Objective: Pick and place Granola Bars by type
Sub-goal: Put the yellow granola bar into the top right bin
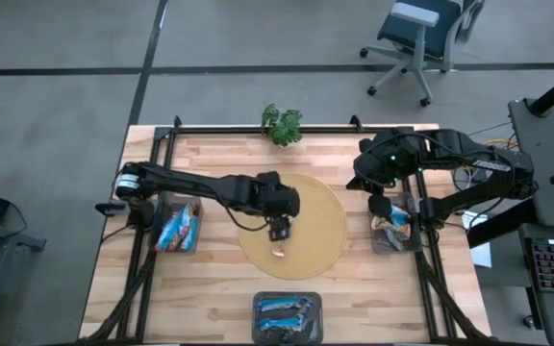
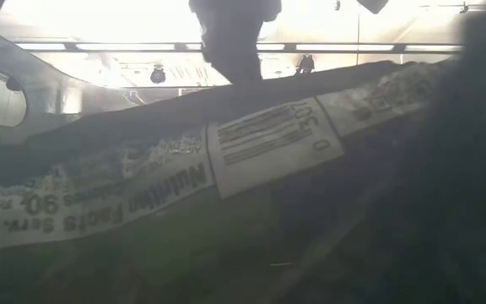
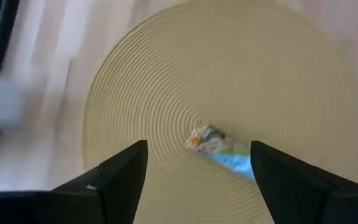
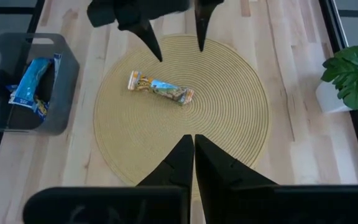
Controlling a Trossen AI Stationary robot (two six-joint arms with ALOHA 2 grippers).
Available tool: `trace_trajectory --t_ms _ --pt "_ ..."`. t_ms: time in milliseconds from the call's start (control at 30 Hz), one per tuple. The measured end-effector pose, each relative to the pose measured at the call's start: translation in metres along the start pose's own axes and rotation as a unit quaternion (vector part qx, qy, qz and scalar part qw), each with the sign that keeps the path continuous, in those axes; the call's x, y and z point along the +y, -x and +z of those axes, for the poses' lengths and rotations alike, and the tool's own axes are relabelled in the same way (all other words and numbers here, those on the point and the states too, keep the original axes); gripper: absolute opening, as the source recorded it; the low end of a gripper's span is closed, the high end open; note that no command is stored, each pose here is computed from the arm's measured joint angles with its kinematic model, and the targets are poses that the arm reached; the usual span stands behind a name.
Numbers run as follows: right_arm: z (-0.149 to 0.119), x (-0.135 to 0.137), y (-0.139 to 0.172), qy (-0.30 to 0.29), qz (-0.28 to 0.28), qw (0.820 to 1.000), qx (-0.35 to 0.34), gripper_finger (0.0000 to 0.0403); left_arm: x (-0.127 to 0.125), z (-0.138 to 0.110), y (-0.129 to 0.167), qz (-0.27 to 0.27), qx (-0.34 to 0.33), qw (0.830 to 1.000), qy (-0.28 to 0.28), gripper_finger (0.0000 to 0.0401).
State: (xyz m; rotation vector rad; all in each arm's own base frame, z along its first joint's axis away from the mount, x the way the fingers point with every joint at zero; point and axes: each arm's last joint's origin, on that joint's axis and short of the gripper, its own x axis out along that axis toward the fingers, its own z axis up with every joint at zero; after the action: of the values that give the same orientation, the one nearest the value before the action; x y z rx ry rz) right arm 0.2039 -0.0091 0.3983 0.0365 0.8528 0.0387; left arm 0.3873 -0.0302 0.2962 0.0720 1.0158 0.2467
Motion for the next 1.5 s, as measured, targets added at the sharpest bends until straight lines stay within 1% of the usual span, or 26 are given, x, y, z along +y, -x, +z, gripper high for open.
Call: trace_trajectory --t_ms 67,133,233,267,367,433,600,700,933,1167,1333,1500 --pt "0.0 0.0 0.0 0.0 0.0 1.0 0.0 0.0009 0.003 0.001 -0.002 0.002 0.0 0.997 0.083 0.0265" --pt "0.0 0.0 0.0 0.0 0.0 1.0 0.001 0.0009 0.006 0.001 -0.003 0.004 0.0 0.987 0.158 0.0265" --pt "0.0 0.0 0.0 0.0 0.0 1.0 0.001 0.0009 0.012 0.001 -0.006 0.006 0.004 0.962 0.271 0.0265" --pt "0.0 0.0 0.0 0.0 0.0 1.0 0.001 0.0009 0.014 0.002 -0.008 0.003 0.007 0.953 0.303 0.0265" --pt "0.0 0.0 -0.001 0.0 0.0 1.0 0.001 0.0009 0.017 0.001 -0.013 -0.002 0.019 0.928 0.373 0.0265" --pt "0.0 0.0 -0.001 0.002 0.0 1.0 0.001 0.0009 0.018 0.001 -0.018 -0.004 0.027 0.913 0.407 0.0265" --pt "0.0 0.0 -0.001 0.005 -0.001 1.0 0.001 0.0009 0.016 -0.001 -0.034 0.001 0.049 0.9 0.433 0.0265" --pt "0.0 0.0 -0.001 0.007 -0.001 1.0 0.001 0.0009 0.012 -0.004 -0.049 -0.005 0.075 0.897 0.436 0.0265" --pt "-0.001 0.0 -0.001 0.011 -0.001 1.0 0.002 0.0009 0.002 -0.014 -0.08 0.006 0.13 0.895 0.426 0.0265" --pt "-0.001 0.0 -0.002 0.016 -0.001 1.0 0.003 0.0009 -0.001 -0.017 -0.092 0.008 0.147 0.891 0.43 0.0265" --pt "-0.001 0.0 -0.002 0.02 0.0 1.0 0.004 0.0009 -0.006 -0.017 -0.091 -0.002 0.151 0.89 0.431 0.0265" --pt "-0.001 0.0 -0.002 0.028 0.0 1.0 0.005 0.0009 -0.007 -0.018 -0.092 0.005 0.149 0.888 0.435 0.0265"
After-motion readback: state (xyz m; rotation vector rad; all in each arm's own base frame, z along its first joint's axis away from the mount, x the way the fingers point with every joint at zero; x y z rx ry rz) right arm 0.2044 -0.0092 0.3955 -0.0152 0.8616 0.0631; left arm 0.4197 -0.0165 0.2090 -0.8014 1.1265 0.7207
